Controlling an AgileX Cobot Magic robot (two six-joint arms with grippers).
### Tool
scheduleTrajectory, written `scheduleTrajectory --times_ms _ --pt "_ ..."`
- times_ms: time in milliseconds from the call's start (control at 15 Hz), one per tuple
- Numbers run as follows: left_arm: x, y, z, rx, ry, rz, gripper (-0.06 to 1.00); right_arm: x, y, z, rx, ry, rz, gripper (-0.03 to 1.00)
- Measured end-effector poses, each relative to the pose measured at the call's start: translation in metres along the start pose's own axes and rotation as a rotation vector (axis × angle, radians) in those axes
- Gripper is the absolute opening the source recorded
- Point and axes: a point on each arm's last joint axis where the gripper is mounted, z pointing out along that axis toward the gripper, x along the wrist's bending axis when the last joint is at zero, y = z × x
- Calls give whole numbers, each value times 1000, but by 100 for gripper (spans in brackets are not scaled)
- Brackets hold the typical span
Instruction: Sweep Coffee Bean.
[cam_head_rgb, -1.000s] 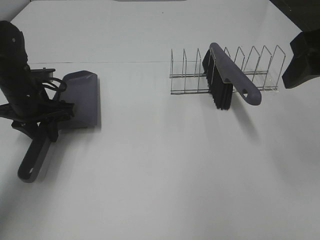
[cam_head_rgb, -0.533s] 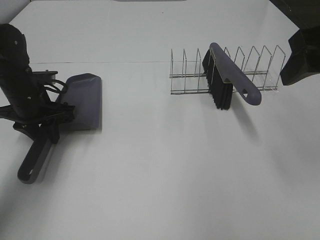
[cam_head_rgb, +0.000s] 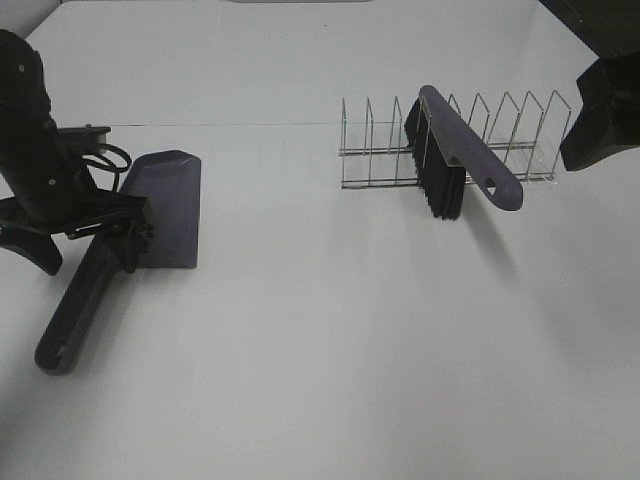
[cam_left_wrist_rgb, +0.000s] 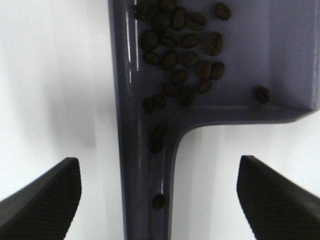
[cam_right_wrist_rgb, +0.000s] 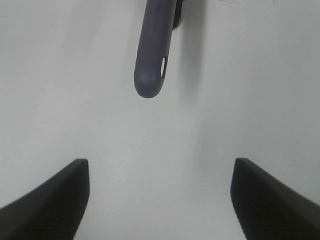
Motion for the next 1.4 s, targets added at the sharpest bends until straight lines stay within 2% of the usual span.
scheduleTrajectory --times_ms 333,667,867,1067,1200,1267,1400 --pt "0 -7 -81 -206 26 57 78 0 0 0 0 0 0 74" --pt "7 -39 -171 -463 75 49 78 0 0 0 -2 0 0 74" --pt "13 -72 -185 -499 79 51 78 0 3 0 -30 2 0 74" --pt "19 -103 -182 -516 69 32 78 0 7 -1 -81 5 0 74" --pt "24 -131 -183 -592 50 20 78 1 11 -1 -118 7 0 74" --pt "30 -157 -185 -705 42 31 78 1 13 -1 -145 9 2 74" --pt "36 -174 -186 -750 56 12 78 1 13 -1 -150 9 2 74"
